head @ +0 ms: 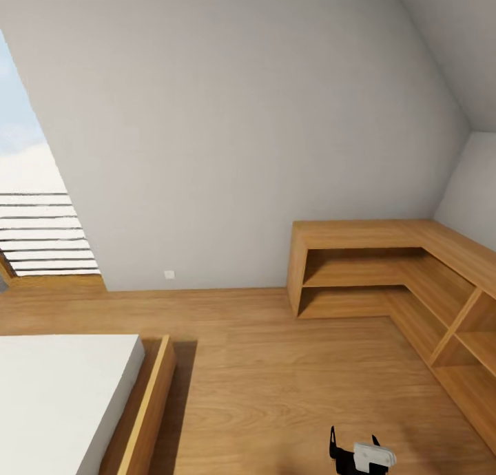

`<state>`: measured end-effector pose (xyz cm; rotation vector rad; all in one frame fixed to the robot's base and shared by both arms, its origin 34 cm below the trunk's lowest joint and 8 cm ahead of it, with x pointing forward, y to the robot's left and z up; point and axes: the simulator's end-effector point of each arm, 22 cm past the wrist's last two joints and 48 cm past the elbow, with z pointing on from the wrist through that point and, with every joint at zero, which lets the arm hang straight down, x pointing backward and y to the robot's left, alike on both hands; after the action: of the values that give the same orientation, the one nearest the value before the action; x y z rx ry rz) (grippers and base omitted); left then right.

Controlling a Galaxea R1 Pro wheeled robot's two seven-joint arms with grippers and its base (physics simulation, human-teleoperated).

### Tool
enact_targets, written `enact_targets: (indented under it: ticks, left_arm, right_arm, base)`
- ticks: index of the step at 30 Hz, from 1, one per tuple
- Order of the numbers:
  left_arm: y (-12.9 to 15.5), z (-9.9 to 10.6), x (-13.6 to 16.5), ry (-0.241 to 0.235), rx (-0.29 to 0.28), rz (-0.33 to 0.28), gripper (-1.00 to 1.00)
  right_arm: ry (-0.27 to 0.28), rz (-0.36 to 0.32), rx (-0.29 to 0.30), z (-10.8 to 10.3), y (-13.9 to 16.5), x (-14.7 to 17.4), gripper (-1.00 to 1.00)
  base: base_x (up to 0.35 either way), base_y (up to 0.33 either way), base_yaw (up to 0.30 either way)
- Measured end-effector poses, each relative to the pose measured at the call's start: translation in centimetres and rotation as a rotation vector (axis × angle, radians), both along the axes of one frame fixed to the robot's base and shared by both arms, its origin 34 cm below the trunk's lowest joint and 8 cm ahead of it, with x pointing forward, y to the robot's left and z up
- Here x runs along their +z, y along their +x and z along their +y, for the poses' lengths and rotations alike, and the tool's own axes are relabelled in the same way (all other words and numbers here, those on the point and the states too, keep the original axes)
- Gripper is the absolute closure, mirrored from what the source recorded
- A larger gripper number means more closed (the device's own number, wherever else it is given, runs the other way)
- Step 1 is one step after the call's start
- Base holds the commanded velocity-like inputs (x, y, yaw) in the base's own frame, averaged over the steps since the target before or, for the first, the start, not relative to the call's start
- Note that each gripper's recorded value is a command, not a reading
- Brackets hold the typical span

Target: In the bedroom, organize the workspace by keeping the computer under the desk, ensuring the monitor is on the desk, placing the keyboard on the desk next to the monitor, placing the mouse on the desk next to the keyboard, moving the folder from the swivel chair onto the desk next to the mouse, stacking the notebook on top of the folder with the pen on top of the notebook, and positioning the swivel chair next to the desk.

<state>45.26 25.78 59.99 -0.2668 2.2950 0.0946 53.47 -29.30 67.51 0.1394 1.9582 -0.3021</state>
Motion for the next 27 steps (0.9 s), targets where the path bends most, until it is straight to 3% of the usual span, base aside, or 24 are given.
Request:
enact_targets:
  ticks: [19, 27]
  left_arm:
    - [-0.01, 0.0, -0.01, 0.0, 0.001, 0.0, -1.0]
    - [0.05, 0.0, 0.04, 0.0, 0.001, -0.001, -1.0]
  right_arm:
    - [-0.001, 0.001, 0.003, 0.0, -0.02, -0.02, -1.0]
    - [-0.002, -0.001, 0.004, -0.02, 0.02, 0.05, -1.0]
  base:
    - [0.331, 0.0, -0.003]
    - [0.331, 0.0, -0.119]
